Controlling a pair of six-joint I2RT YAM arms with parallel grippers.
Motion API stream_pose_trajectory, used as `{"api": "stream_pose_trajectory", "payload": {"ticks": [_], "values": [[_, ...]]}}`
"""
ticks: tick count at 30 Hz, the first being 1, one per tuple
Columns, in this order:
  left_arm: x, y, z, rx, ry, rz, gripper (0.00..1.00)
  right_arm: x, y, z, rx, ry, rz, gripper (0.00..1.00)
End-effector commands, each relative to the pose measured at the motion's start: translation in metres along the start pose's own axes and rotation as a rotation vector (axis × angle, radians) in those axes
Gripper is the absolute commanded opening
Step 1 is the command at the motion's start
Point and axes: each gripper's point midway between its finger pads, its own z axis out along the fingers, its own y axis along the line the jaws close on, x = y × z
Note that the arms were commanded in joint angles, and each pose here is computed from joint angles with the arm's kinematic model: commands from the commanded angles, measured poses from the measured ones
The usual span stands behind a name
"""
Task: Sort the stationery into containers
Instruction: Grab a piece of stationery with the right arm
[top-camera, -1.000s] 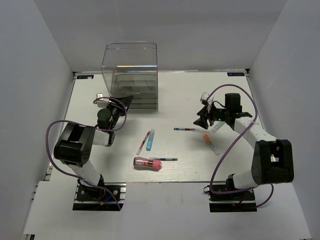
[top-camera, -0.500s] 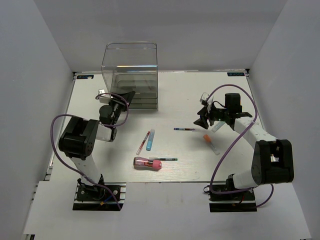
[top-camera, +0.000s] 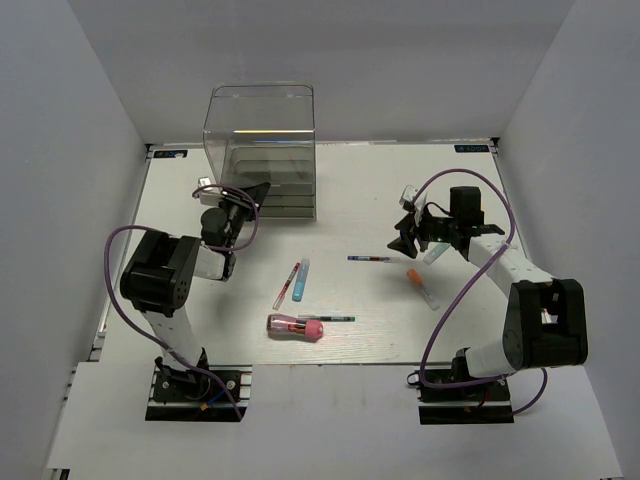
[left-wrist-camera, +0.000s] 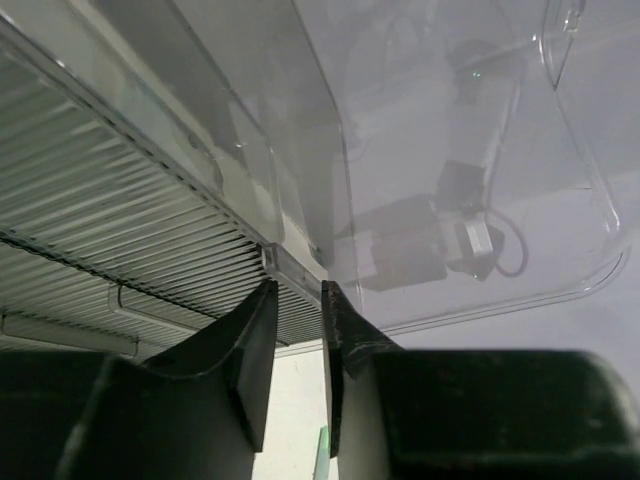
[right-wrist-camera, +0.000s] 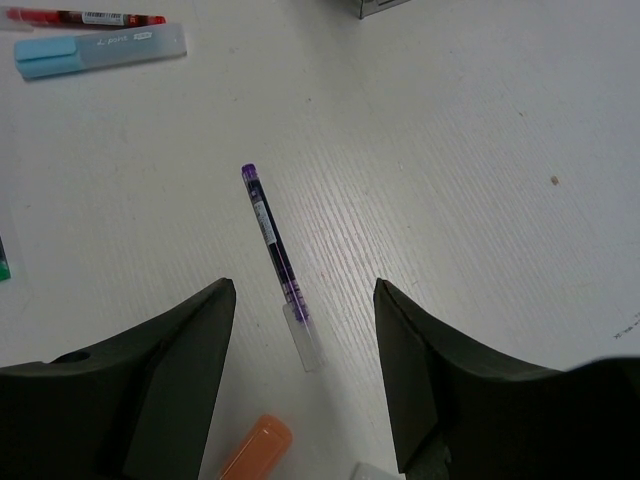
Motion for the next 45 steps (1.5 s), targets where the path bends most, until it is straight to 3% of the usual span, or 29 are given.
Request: {"api": "stream_pose_trajectory", "payload": {"ticks": [1,8,12,15,19,22,27,36,45], "values": [[-0.019,-0.015,0.012,0.041,-0.078,0.012,0.32,-0.001,0.004,-0.001,-0.013,-0.010,-0.021,0.64],[-0.022,-0.018,0.012,0.061,-0.095,0.014,0.16,0.001,0.009,-0.001,-0.024,-0.009,-0.034,0.64],[-0.019,-0.027,0.011,0.087,-0.085,0.014,0.01,0.001,0.013,-0.002,-0.034,-0.008,-0.043,0.64],[-0.016,-0.036,0.005,0.110,-0.060,0.017,0.00,0.000,0.020,-0.002,-0.066,-0.015,-0.051,0.64],[-0.013,-0.044,-0.011,0.122,-0.041,0.019,0.00,-0.013,0.037,-0.004,-0.161,-0.066,-0.076,0.85],[-0.011,-0.045,-0.026,0.104,-0.025,0.026,0.00,-0.018,0.053,-0.003,-0.237,-0.078,-0.072,0.89],[-0.012,-0.060,-0.037,0.124,-0.010,0.038,0.00,-0.019,0.068,0.005,-0.291,-0.055,-0.121,0.89],[-0.018,-0.082,-0.040,0.152,-0.012,0.072,0.00,-0.030,0.107,0.032,-0.414,0.002,-0.279,0.66],[-0.023,-0.096,-0.041,0.183,-0.026,0.085,0.00,-0.034,0.172,0.070,-0.533,0.039,-0.395,0.67]]}}
